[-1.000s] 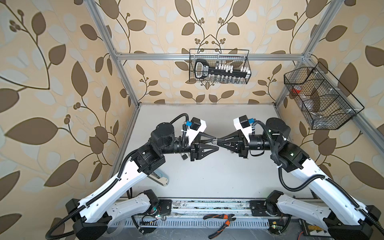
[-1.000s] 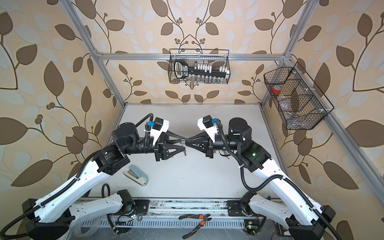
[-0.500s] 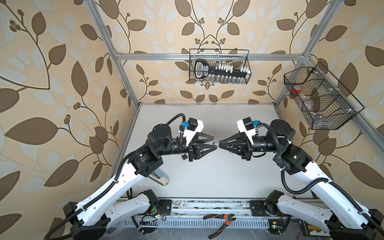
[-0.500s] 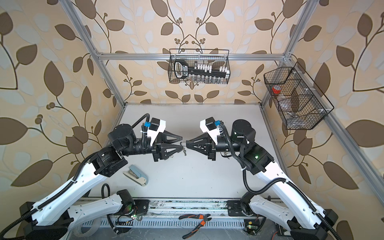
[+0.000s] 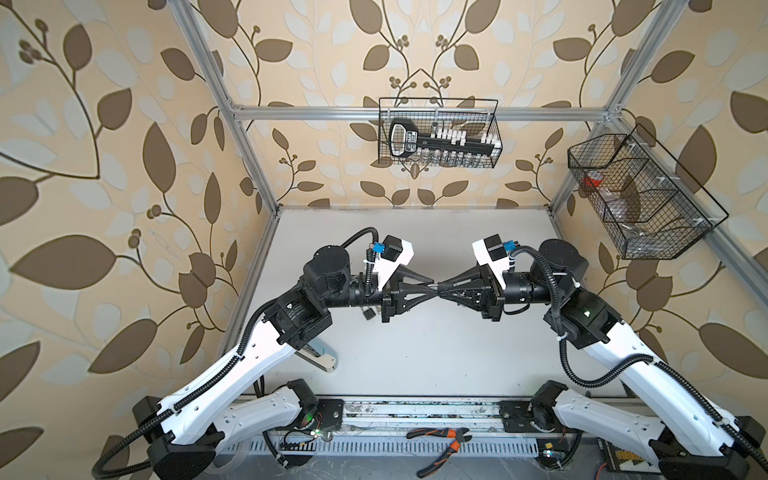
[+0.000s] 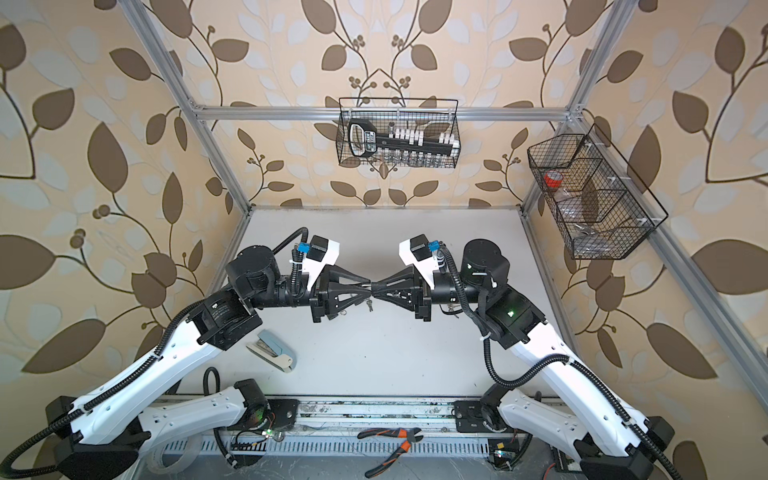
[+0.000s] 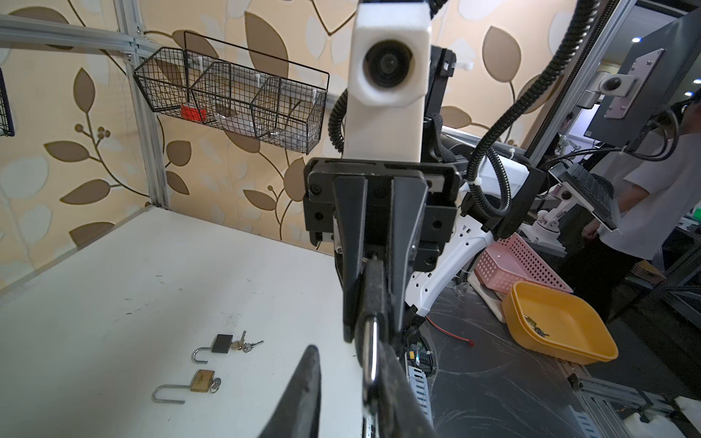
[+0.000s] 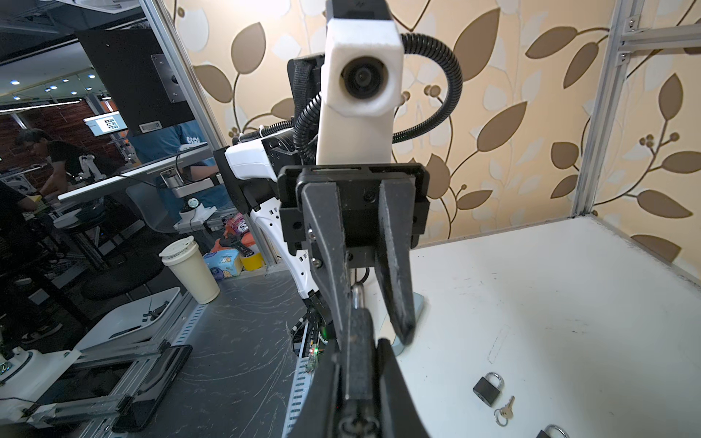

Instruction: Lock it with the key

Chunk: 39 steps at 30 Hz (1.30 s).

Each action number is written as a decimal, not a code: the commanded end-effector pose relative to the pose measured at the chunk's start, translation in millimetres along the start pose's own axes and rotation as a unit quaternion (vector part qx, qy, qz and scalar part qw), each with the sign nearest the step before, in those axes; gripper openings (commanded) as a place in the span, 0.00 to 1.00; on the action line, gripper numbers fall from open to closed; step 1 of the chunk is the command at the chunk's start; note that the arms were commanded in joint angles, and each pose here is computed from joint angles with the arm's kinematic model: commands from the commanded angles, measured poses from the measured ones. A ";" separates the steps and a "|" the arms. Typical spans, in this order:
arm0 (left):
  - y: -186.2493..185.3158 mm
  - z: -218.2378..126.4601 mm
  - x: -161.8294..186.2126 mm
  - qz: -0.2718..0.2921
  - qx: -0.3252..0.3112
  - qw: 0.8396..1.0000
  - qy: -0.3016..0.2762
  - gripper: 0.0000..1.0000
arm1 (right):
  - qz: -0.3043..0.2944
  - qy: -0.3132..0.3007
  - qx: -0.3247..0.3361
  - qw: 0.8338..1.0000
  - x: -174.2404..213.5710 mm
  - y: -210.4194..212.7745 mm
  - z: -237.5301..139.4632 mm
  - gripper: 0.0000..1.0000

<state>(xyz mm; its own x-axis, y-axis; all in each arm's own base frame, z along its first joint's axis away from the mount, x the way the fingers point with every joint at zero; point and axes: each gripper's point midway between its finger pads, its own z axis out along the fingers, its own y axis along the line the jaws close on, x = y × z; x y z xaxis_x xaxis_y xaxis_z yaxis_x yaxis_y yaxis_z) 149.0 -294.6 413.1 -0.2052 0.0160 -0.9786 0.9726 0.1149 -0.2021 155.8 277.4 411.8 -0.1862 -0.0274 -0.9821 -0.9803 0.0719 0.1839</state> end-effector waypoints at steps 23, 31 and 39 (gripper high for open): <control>9.6 -17.4 -20.2 -0.001 -0.034 0.998 -0.052 0.00 | -0.027 -0.038 0.061 0.997 -16.7 -6.1 -13.9 0.68; 13.8 -29.1 -25.8 -0.021 -0.002 0.998 -0.063 0.00 | 0.034 -0.077 0.090 0.992 -27.3 -30.1 -40.8 0.70; 3.3 -26.1 -22.0 -0.014 0.040 0.998 -0.041 0.00 | 0.067 -0.037 -0.017 0.997 -18.4 -10.9 -28.7 0.48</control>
<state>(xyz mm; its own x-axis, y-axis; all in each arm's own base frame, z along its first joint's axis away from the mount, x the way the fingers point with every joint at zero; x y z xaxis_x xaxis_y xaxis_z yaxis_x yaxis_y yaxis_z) 168.8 -270.7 410.4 -0.3024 -0.0365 -0.9525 0.9456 0.1144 -0.3046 188.4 249.1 419.6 -0.3159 0.0714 -0.9461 -0.9367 0.1349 0.3230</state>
